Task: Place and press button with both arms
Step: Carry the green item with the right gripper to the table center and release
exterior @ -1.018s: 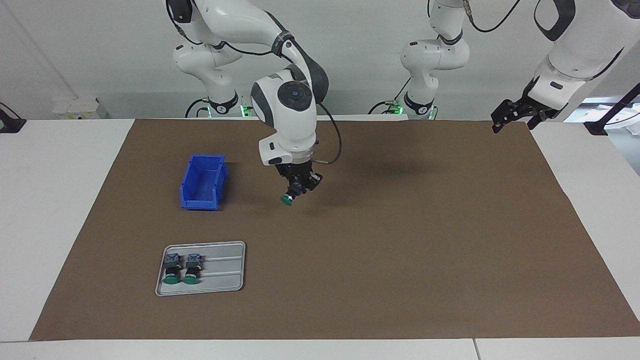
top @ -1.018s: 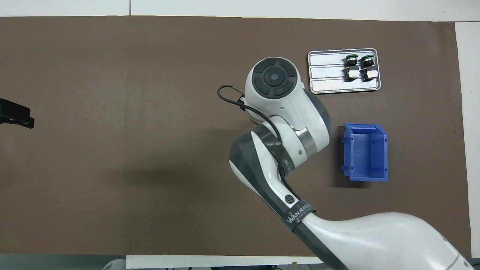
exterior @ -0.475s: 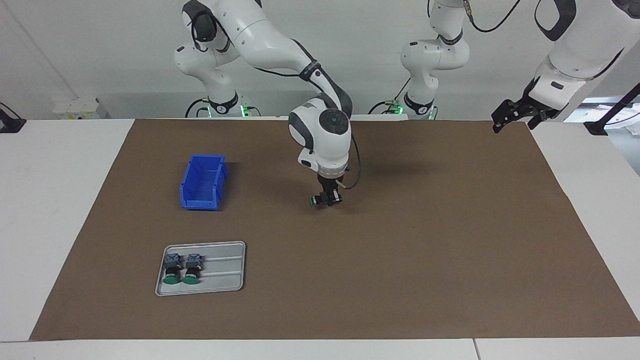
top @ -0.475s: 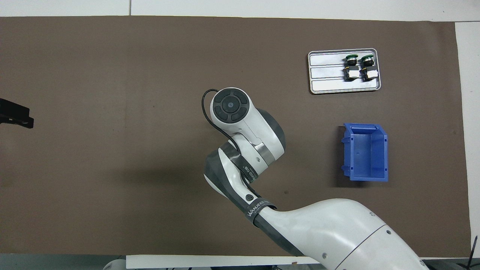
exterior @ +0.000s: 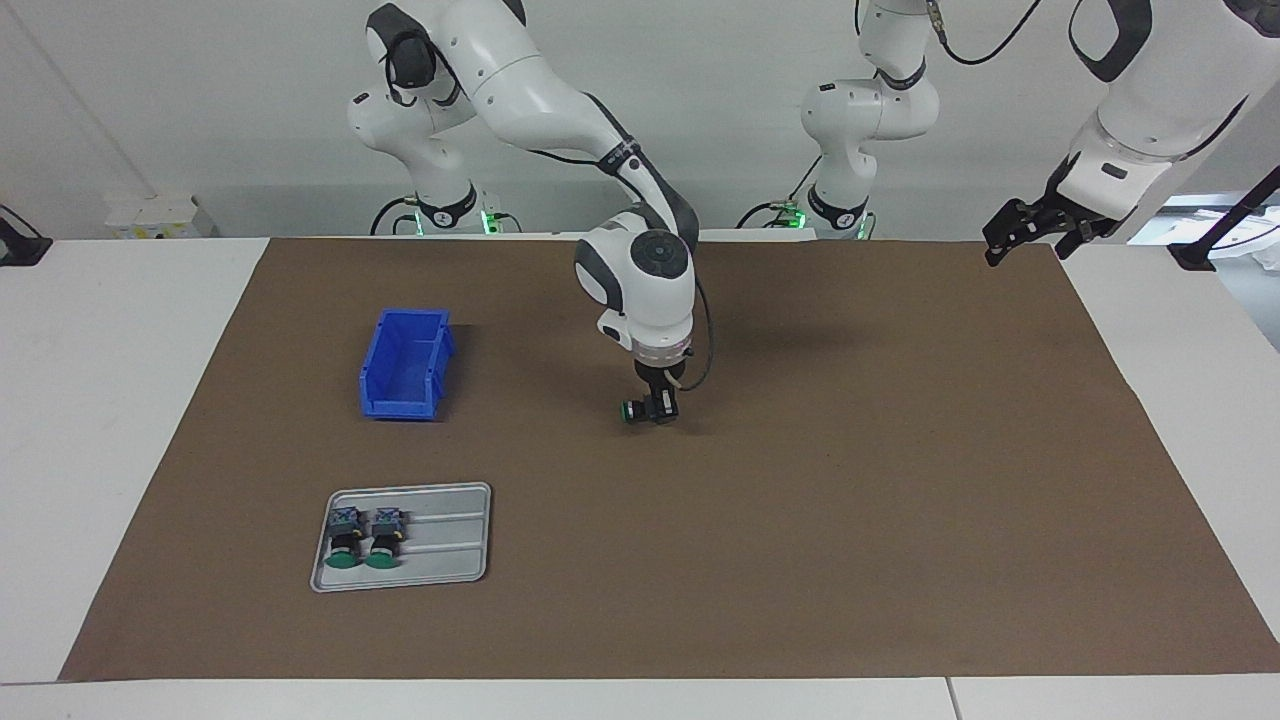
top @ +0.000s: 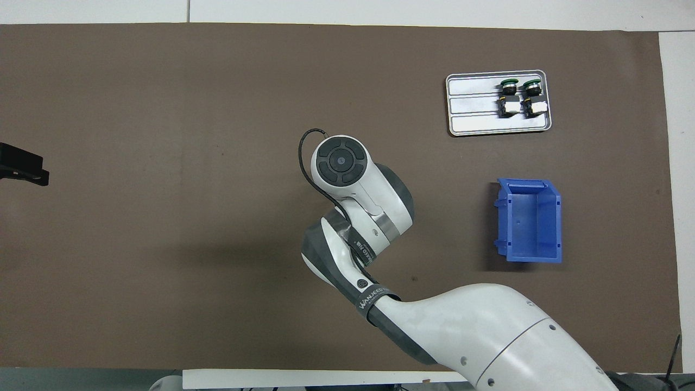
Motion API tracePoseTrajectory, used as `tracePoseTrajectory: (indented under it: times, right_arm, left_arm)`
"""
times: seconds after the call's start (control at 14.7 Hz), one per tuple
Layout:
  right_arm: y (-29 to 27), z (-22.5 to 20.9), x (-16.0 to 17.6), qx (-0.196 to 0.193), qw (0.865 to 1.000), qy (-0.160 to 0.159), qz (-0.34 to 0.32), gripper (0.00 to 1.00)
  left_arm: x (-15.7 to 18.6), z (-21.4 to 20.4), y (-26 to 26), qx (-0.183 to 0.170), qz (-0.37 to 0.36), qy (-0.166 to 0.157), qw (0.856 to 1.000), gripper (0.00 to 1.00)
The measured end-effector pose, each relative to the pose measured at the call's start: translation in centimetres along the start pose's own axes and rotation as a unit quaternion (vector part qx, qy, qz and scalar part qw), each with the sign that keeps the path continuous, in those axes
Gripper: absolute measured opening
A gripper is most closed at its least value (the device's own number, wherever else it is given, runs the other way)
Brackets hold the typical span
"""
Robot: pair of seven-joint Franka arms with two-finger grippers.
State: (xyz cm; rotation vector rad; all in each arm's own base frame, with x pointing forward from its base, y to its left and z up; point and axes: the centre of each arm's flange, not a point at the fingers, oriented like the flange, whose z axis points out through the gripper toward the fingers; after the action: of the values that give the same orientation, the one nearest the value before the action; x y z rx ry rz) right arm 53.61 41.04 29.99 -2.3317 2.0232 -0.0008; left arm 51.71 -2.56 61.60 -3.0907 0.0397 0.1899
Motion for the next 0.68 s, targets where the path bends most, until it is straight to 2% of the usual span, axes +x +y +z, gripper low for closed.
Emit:
tracePoseTrajectory:
  times: [0.14,0.27,0.41,0.54,0.68]
  right_arm:
    - [0.1,0.1,-0.1,0.002,1.0,-0.001,-0.007,0.55]
    - [0.2,0.0,-0.3,0.003,1.0,-0.002,-0.027,0.78]
    - [0.1,-0.6,-0.5,-0.003,0.999,0.003,-0.039,0.97]
    - [-0.5,-3.1,-0.5,-0.017,0.997,0.012,-0.068,0.98]
    - [-1.8,-7.8,1.5,-0.022,0.993,0.017,-0.112,0.98]
  left_arm:
    - [0.0,0.0,0.0,0.0,0.0,0.0,1.0,1.0]
    - [0.0,0.0,0.0,0.0,0.0,0.0,1.0,1.0]
    - [0.0,0.0,0.0,0.0,0.0,0.0,1.0,1.0]
    - [0.0,0.0,0.1,0.0,0.0,0.0,1.0,1.0]
    - [0.0,0.1,0.1,0.0,-0.005,-0.001,1.0,1.0]
